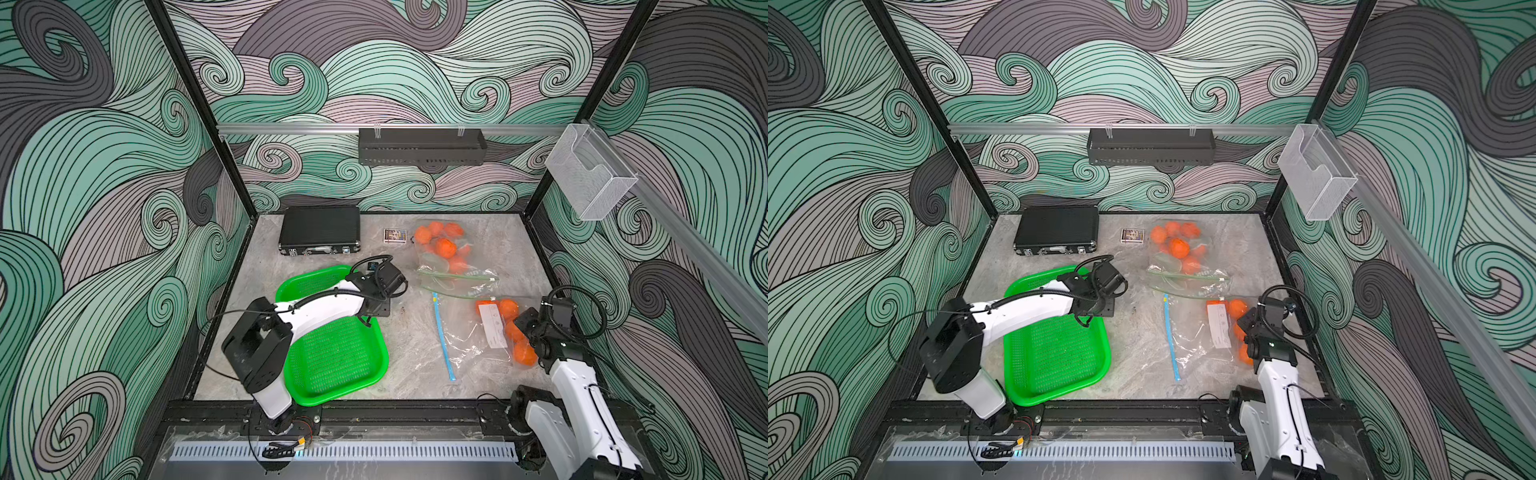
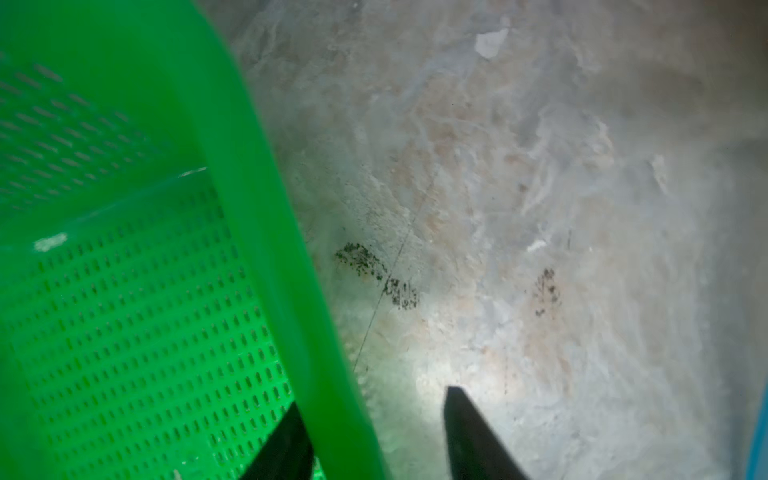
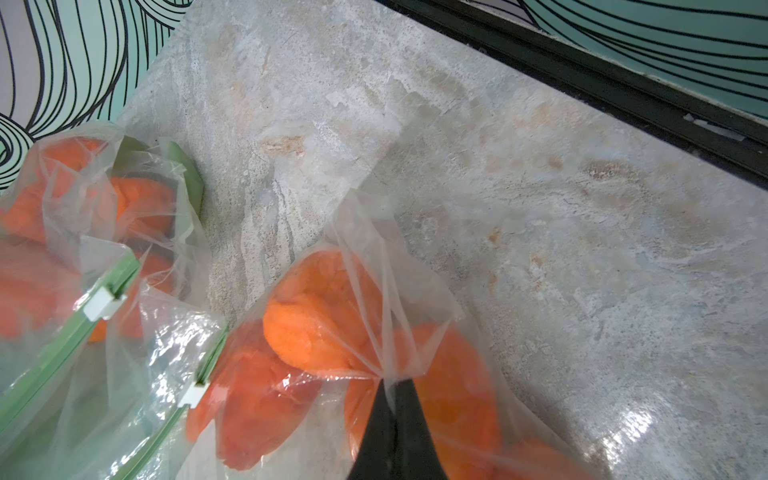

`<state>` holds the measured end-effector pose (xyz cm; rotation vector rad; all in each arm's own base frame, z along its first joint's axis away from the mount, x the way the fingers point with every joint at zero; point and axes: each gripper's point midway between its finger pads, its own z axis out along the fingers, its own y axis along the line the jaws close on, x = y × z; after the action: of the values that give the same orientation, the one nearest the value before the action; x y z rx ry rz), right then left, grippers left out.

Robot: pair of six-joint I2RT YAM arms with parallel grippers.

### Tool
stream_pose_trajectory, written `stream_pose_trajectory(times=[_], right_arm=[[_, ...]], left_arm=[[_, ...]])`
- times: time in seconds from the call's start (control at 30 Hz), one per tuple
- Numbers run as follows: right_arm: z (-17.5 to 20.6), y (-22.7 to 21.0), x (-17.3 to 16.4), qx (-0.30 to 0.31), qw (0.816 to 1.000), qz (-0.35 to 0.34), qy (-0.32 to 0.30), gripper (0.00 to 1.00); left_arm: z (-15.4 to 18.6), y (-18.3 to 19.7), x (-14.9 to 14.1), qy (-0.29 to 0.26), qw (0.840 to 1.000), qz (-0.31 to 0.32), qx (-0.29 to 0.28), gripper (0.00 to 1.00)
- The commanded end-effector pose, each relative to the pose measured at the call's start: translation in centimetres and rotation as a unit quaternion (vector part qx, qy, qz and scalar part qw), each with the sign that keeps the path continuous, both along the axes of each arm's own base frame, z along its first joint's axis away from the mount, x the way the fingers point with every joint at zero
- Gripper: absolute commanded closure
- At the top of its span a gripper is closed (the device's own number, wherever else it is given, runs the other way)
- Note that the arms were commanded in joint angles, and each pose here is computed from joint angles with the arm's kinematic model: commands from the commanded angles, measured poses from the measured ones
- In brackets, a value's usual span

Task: Open the zip-top bag and take out the orange
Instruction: Adjust the basket at the center of the board, then adjust the zipper food storage bag at the center of the board.

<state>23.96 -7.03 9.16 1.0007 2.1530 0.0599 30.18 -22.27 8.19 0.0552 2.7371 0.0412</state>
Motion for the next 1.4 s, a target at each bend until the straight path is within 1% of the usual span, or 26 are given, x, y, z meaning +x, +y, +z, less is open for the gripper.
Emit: stream_pose_trajectory(times=[0.0,0.03,0.17,0.2,0.27,0.33,0.37,0.43,0.47,0.5,0.57,0.63,0.67,0.73,0.77,0.8,0.87,0.93,0.97,1.0,1.03,1.1,1.17,1.23,1.3,1.37], right_arm=[[-0.4,0.1,-0.3,-0.001,1.000,0.003,0.004,1.00],[-0.5,0.1,-0.3,0.000,1.000,0.003,0.004,1.00],[-0.5,0.1,-0.2,0.001,1.000,0.003,0.004,1.00],[-0.5,0.1,-0.2,0.001,1.000,0.003,0.004,1.00],[-0.5,0.1,-0.2,0.001,1.000,0.004,0.004,1.00],[-0.6,0.1,-0.2,0.002,1.000,0.004,0.004,1.00],[-0.6,0.2,-0.2,0.003,1.000,0.005,0.004,1.00],[-0.7,0.2,-0.1,0.004,1.000,0.007,0.004,1.00],[-0.7,0.3,-0.1,0.005,1.000,0.008,0.005,1.00],[-0.8,0.4,-0.1,0.008,1.000,0.011,0.006,1.00],[-0.8,0.6,0.0,0.011,1.000,0.015,0.007,1.00],[-0.9,0.7,0.0,0.012,1.000,0.019,0.008,1.00],[-0.9,0.7,0.0,0.013,1.000,0.020,0.008,1.00],[-1.1,0.9,0.0,0.015,1.000,0.023,0.010,1.00],[-1.1,1.0,0.0,0.017,0.999,0.024,0.010,1.00],[-1.2,1.0,0.0,0.019,0.999,0.026,0.012,1.00],[-1.3,1.1,0.0,0.022,0.999,0.027,0.014,1.00],[-1.4,1.2,0.0,0.023,0.999,0.028,0.014,1.00],[-1.0,1.1,0.5,0.020,0.999,0.028,0.001,1.00],[-1.0,1.1,0.4,0.019,0.999,0.029,0.002,1.00],[-0.9,1.1,0.4,0.018,0.999,0.029,0.001,1.00],[-0.9,1.0,0.2,0.015,0.999,0.029,0.003,1.00],[-0.9,1.0,0.1,0.013,0.999,0.030,0.002,1.00],[-0.8,1.0,0.1,0.011,0.999,0.031,0.001,1.00],[-0.9,1.0,0.0,0.011,0.999,0.030,0.001,1.00],[-1.0,1.0,0.1,0.013,0.999,0.031,0.002,1.00]], left_arm=[[1.5,0.6,1.3,-0.004,1.000,-0.018,0.018,0.74],[1.6,0.6,1.4,-0.004,1.000,-0.025,0.019,0.80],[1.7,0.2,1.9,0.003,0.997,-0.066,0.033,0.88],[1.5,0.3,1.9,0.008,0.996,-0.077,0.042,0.88],[1.0,0.9,2.0,0.020,0.996,-0.073,0.054,0.87],[0.5,1.0,2.0,0.033,0.996,-0.067,0.044,0.80],[0.4,0.9,2.0,0.035,0.996,-0.065,0.041,0.75],[0.5,0.9,2.2,0.034,0.997,-0.059,0.033,0.56],[0.9,0.7,2.3,0.034,0.997,-0.059,0.025,0.47],[1.2,0.6,2.2,0.036,0.997,-0.061,0.017,0.42],[2.4,0.1,1.7,0.043,0.996,-0.073,-0.001,0.36],[4.3,-0.3,0.7,0.041,0.995,-0.081,-0.031,0.35],[5.6,-0.7,0.0,0.038,0.994,-0.086,-0.057,0.35],[8.0,-2.3,-1.7,0.028,0.985,-0.120,-0.124,0.37],[9.2,-3.5,-2.6,0.022,0.976,-0.139,-0.168,0.40],[10.3,-5.1,-3.7,0.019,0.962,-0.161,-0.218,0.44],[11.6,-8.2,-5.7,0.017,0.937,-0.192,-0.292,0.51],[12.0,-11.3,-7.6,0.021,0.919,-0.227,-0.323,0.61],[11.7,-13.0,-8.4,0.031,0.911,-0.241,-0.332,0.64],[11.0,-14.5,-9.1,0.052,0.905,-0.248,-0.343,0.66],[10.4,-15.6,-9.5,0.074,0.898,-0.254,-0.352,0.71],[7.6,-17.0,-9.2,0.120,0.900,-0.240,-0.344,0.81],[5.6,-17.9,-8.7,0.130,0.901,-0.232,-0.343,0.86],[3.6,-18.5,-8.2,0.139,0.902,-0.223,-0.341,0.89],[1.3,-18.3,-7.7,0.149,0.914,-0.212,-0.313,0.92],[-0.4,-18.5,-7.5,0.157,0.916,-0.205,-0.308,0.93]])
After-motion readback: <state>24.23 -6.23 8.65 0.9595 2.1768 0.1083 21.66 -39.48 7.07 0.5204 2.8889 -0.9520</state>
